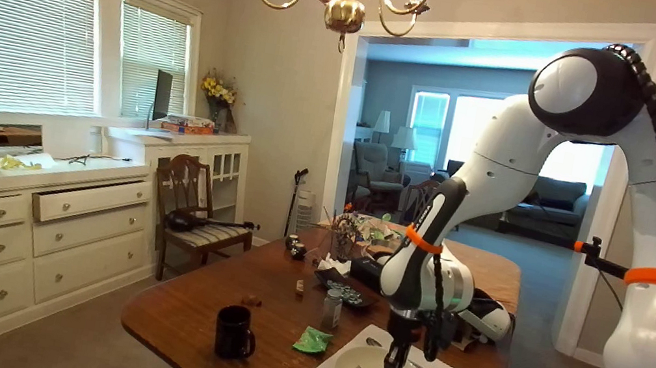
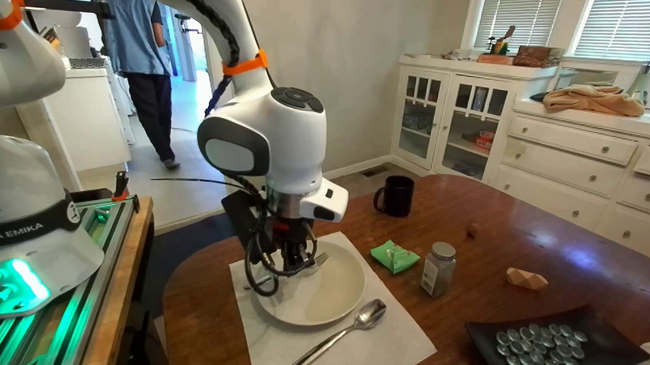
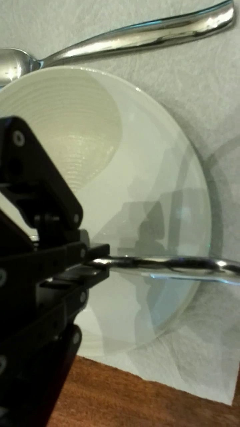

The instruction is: Put the fork, spoon and small bottle on the plate

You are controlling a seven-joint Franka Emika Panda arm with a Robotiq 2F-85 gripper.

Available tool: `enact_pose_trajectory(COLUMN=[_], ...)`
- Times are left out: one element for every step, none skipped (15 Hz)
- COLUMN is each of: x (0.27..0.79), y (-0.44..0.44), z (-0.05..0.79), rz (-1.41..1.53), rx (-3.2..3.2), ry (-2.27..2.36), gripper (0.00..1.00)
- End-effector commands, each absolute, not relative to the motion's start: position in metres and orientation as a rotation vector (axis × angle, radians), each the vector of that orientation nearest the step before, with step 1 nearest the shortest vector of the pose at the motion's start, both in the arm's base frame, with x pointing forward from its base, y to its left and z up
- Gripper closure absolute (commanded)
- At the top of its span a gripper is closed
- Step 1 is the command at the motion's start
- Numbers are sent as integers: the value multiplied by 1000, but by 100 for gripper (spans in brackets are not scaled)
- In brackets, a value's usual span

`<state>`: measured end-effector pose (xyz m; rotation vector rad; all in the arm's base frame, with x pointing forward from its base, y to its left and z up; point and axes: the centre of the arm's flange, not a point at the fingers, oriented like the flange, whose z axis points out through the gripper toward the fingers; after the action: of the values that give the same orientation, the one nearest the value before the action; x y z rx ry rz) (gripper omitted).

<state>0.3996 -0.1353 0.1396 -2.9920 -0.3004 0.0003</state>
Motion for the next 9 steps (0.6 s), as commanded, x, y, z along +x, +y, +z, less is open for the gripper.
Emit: enact_pose_trajectory(x=[406,408,411,416,419,425,430,434,439], y=[-135,-136,-137,-138,-138,-139,-138,-138,-137], z=[136,135,134,133,132,130,128,126,122], rz=[48,36,24,13,17,20,26,29,28], rx=[-2968,-2971,-2975,-2984,-2983,-2984,-2989,-2992,-2997], ry=[-266,-265,-284,-295,-295,-299,-306,-313,-323], gripper=[97,97,97,97,97,97,97,97,97])
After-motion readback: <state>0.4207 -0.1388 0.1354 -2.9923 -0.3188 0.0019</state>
